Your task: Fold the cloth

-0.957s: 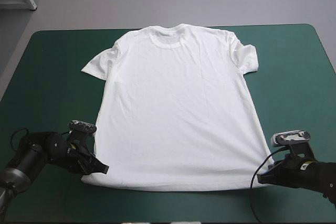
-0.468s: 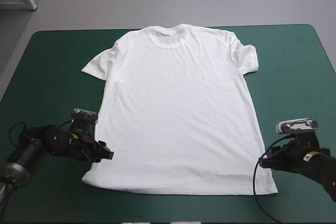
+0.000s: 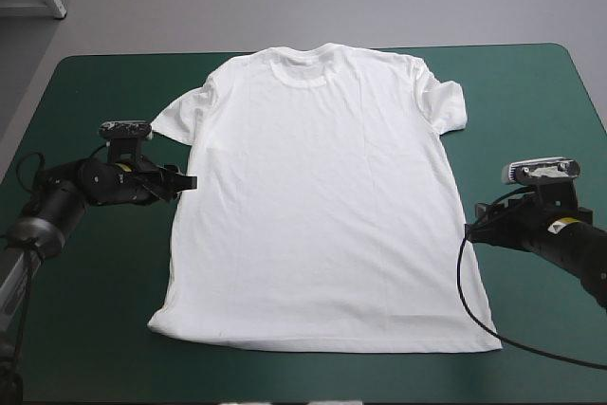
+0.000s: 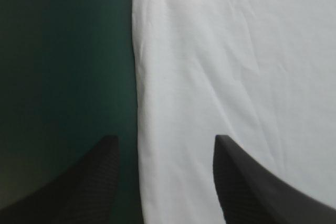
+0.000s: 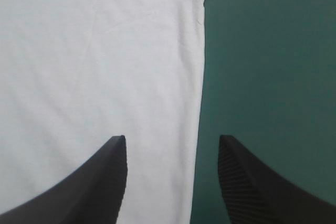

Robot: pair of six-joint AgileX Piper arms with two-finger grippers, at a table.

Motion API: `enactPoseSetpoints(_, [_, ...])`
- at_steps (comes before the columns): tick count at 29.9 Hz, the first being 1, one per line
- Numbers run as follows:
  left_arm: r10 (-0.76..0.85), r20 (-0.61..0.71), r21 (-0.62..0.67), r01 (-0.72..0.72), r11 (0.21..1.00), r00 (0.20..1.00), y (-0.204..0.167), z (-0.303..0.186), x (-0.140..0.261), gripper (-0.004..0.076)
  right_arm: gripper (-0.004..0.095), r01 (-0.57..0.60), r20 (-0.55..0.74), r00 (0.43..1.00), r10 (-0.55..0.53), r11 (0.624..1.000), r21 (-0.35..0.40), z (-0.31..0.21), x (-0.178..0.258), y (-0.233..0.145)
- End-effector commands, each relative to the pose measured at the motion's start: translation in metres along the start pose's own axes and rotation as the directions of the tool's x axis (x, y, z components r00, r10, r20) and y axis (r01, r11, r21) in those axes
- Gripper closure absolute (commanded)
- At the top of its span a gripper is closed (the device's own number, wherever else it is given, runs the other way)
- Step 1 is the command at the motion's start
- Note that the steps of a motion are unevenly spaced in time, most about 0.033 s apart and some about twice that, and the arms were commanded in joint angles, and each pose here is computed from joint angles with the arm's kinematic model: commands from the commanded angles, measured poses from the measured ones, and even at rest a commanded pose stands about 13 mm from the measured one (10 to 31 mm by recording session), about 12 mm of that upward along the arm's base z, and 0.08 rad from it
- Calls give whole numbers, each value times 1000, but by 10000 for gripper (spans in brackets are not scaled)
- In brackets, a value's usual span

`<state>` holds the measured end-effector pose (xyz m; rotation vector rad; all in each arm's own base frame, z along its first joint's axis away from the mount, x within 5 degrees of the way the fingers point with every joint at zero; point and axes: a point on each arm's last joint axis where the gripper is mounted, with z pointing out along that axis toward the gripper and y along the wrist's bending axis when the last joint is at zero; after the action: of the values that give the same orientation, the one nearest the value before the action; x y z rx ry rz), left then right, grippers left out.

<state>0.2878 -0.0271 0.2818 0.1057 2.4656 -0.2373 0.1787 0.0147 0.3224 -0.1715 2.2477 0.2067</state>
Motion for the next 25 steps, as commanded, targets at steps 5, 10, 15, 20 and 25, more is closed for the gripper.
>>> enactPoseSetpoints(5, [-17,59,-7,17,1000,998,7,31,-40,330,399,-18,63,998,19,1000,-14,19,-26,-6])
enactPoseSetpoints(10, [-22,28,-7,22,1000,999,12,61,-54,330,445,-21,47,999,22,1000,-11,29,-30,-9])
enactPoseSetpoints(15, [-23,-9,-10,23,1000,1000,17,88,-58,330,469,-5,58,998,5,1000,-3,31,-32,-10])
enactPoseSetpoints(20, [-22,-49,-10,22,1000,999,20,105,-56,341,472,-6,55,998,6,1000,-2,32,-32,-11])
enactPoseSetpoints(25, [-22,-80,-4,22,1000,997,20,110,-52,543,490,-7,59,998,7,1000,1,33,-33,-11])
